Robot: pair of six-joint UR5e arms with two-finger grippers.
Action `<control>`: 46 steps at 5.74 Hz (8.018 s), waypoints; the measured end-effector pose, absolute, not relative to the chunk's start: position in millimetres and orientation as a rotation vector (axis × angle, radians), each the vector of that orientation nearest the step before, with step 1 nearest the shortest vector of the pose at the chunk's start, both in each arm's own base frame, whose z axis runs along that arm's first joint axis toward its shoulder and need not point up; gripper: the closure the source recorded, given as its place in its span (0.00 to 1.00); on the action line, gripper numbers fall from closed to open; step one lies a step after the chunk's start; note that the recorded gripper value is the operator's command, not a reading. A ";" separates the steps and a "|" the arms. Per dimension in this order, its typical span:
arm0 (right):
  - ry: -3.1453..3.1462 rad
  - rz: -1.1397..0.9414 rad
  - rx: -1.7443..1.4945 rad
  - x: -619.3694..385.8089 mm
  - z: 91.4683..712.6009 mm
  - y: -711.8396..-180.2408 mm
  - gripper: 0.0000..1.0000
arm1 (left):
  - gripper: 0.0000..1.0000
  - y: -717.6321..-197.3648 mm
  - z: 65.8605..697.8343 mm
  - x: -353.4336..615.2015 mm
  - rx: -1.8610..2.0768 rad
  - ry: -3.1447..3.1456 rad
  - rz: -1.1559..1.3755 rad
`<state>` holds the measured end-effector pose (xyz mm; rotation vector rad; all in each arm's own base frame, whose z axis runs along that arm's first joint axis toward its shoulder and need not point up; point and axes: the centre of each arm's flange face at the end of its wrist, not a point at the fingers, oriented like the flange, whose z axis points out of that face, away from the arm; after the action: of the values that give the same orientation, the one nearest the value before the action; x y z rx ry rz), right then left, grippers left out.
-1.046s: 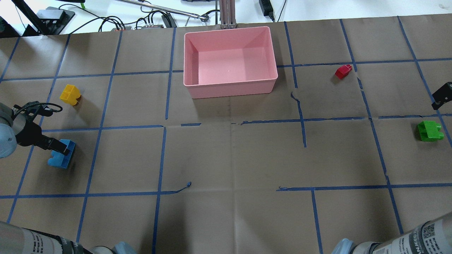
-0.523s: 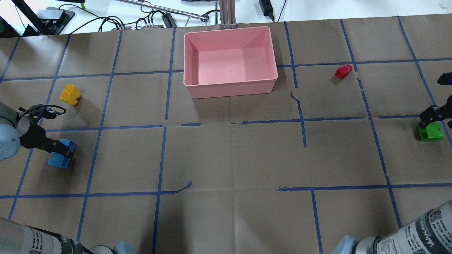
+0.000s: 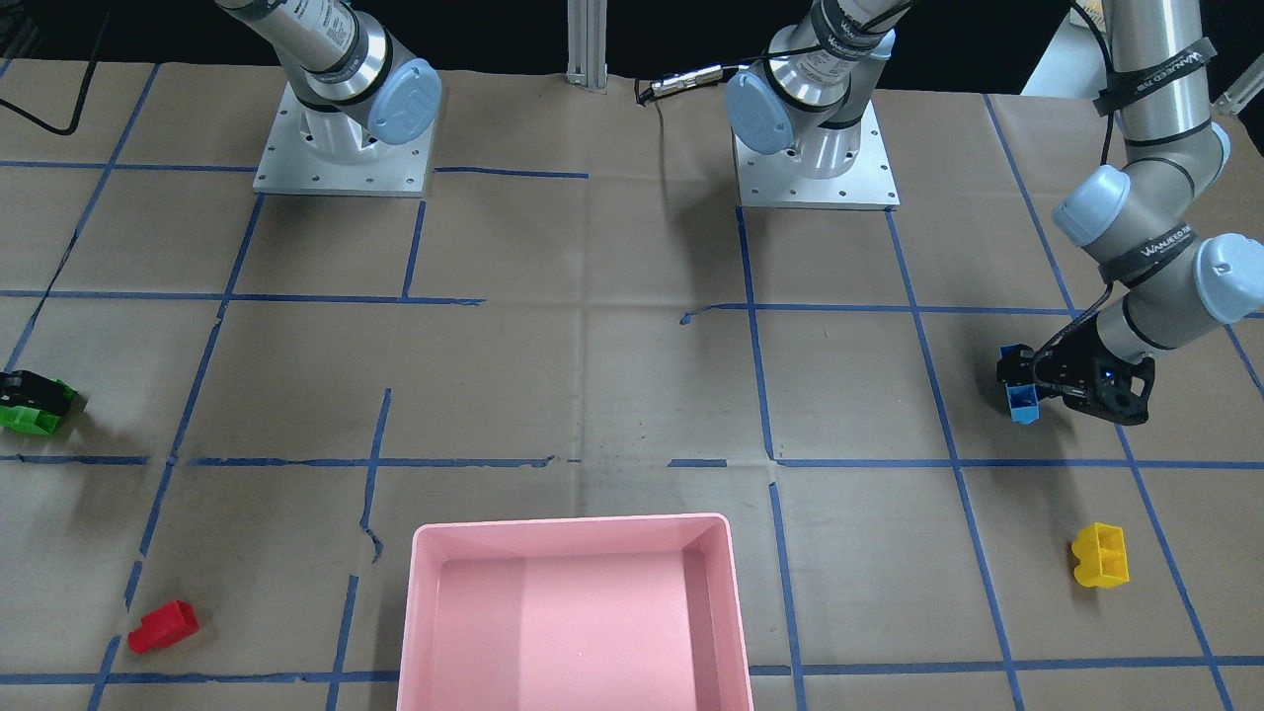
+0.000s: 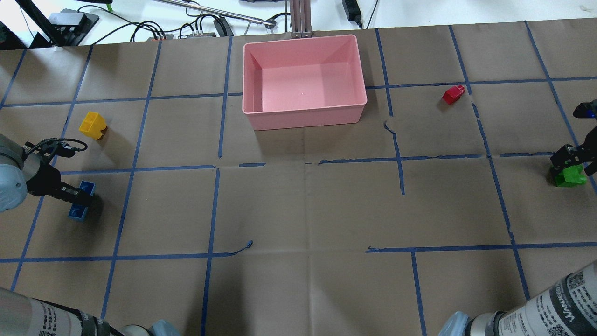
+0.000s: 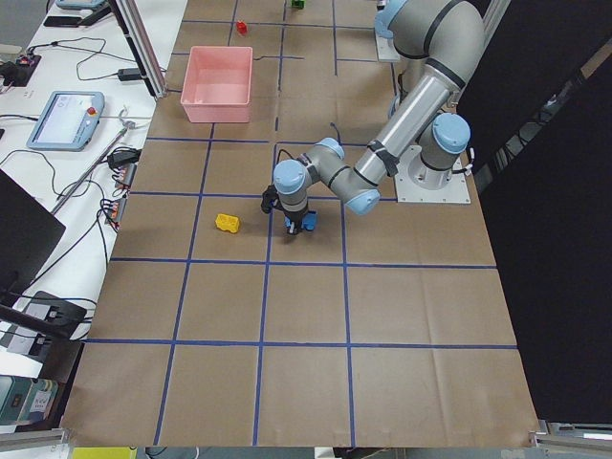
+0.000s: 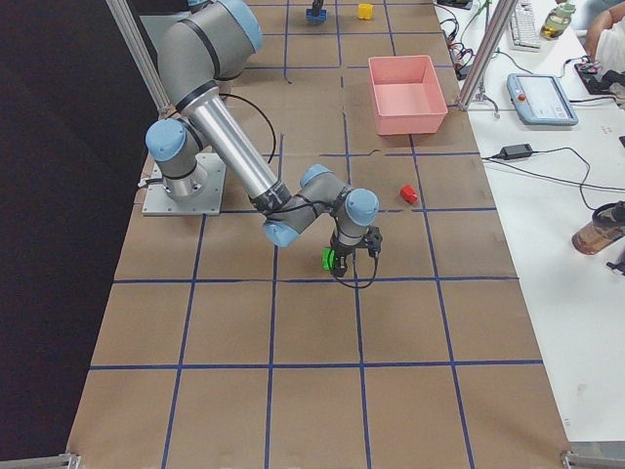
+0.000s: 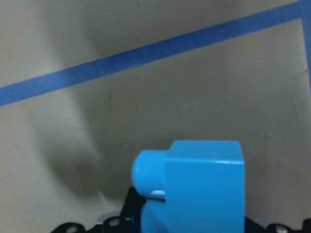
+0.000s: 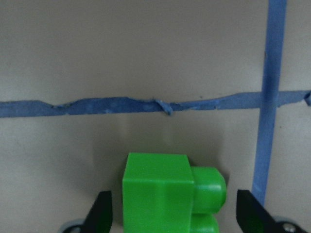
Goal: Put all blocks into box
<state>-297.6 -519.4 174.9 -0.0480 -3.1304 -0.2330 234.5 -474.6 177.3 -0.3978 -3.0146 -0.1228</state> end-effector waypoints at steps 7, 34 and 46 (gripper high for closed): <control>-3.036 -0.110 -0.090 -284.3 291.0 -554.9 0.61 | 1.00 -568.2 296.8 25.4 -0.064 -3.079 -0.072; -3.146 -0.046 -0.083 -18.2 376.9 -766.6 0.00 | 1.00 -693.8 251.6 112.0 -0.441 -3.158 0.046; -2.850 -0.321 -1.284 -84.4 180.5 -778.6 0.63 | 0.01 -682.2 313.0 -241.9 0.114 -3.049 0.027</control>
<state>-84.4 -778.6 180.5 -1.2844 -2.8498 -0.3205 -241.9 -682.2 313.0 0.1136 -3.0486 0.0267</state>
